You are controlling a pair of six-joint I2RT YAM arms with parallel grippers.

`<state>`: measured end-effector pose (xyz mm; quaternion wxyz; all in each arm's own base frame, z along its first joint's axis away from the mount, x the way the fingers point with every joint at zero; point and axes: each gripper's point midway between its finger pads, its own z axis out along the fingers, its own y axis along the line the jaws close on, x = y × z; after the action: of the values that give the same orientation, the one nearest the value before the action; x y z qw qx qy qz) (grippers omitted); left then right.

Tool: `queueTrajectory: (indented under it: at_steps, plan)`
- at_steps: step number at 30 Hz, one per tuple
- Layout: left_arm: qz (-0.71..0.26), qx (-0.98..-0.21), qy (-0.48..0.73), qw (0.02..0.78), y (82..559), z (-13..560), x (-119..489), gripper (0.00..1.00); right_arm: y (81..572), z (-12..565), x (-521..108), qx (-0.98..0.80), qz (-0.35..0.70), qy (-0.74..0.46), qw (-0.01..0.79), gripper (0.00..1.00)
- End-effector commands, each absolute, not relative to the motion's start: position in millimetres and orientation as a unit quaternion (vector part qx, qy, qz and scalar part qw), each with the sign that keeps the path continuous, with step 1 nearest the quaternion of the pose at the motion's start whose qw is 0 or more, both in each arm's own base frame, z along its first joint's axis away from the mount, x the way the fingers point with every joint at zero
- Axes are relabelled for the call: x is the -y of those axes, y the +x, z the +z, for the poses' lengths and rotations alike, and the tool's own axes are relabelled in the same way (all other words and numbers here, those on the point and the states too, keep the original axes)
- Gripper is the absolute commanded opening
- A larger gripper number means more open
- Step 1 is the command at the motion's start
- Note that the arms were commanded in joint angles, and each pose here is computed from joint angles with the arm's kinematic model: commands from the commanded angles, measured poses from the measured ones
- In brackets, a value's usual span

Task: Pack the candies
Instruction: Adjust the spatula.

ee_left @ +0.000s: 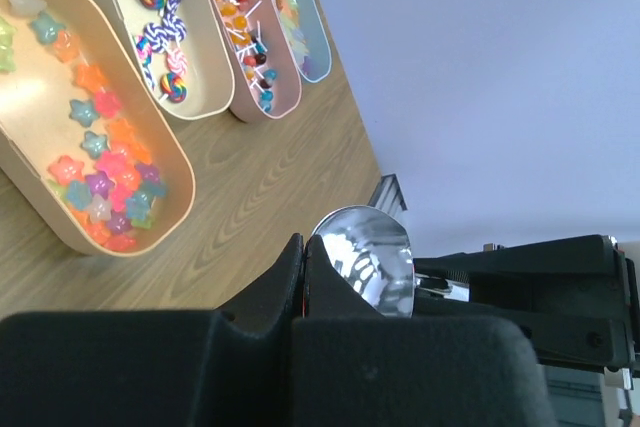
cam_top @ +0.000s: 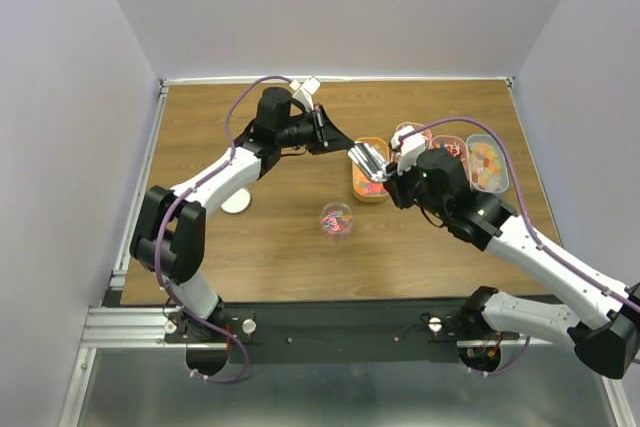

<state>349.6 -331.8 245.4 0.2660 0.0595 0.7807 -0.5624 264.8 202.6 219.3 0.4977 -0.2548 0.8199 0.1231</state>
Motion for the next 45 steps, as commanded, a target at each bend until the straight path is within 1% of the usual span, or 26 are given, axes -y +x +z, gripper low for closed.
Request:
queueTrajectory:
  at_steps: [1,12,22,26,30,33,34,35,40,41,42,43,45]
  plan:
    - [-0.601,-0.769,0.063,0.207,329,246,337,0.00,272,245,-207,-0.794,0.142,-0.228,0.545,0.32]
    - [-0.616,-0.771,0.037,0.157,325,231,338,0.00,270,247,-207,-0.792,0.148,-0.227,0.546,0.32]
    - [-0.623,-0.766,0.033,0.158,329,232,338,0.00,270,247,-202,-0.792,0.140,-0.223,0.551,0.33]
    - [-0.621,-0.768,0.031,0.154,330,228,337,0.00,271,243,-203,-0.795,0.138,-0.224,0.546,0.31]
    - [-0.621,-0.768,0.028,0.156,333,228,334,0.00,270,242,-200,-0.796,0.134,-0.221,0.548,0.24]
    - [-0.620,-0.769,0.024,0.153,334,225,330,0.00,270,242,-196,-0.796,0.129,-0.217,0.550,0.11]
    - [-0.621,-0.768,0.023,0.154,335,226,330,0.00,270,241,-196,-0.796,0.128,-0.218,0.550,0.05]
    - [-0.622,-0.767,0.025,0.154,335,226,330,0.00,269,241,-195,-0.797,0.128,-0.217,0.550,0.01]
    - [-0.624,-0.765,0.028,0.155,336,228,331,0.00,269,242,-197,-0.796,0.131,-0.220,0.548,0.01]
    - [-0.624,-0.765,0.029,0.156,337,227,331,0.01,269,242,-197,-0.797,0.130,-0.220,0.548,0.01]
    - [-0.624,-0.765,0.029,0.159,338,228,330,0.08,269,246,-197,-0.796,0.130,-0.219,0.549,0.01]
    - [-0.622,-0.765,0.027,0.164,340,228,329,0.24,270,248,-197,-0.797,0.129,-0.217,0.549,0.01]
    - [-0.614,-0.767,0.024,0.187,348,231,324,0.41,270,244,-195,-0.805,0.121,-0.216,0.538,0.01]
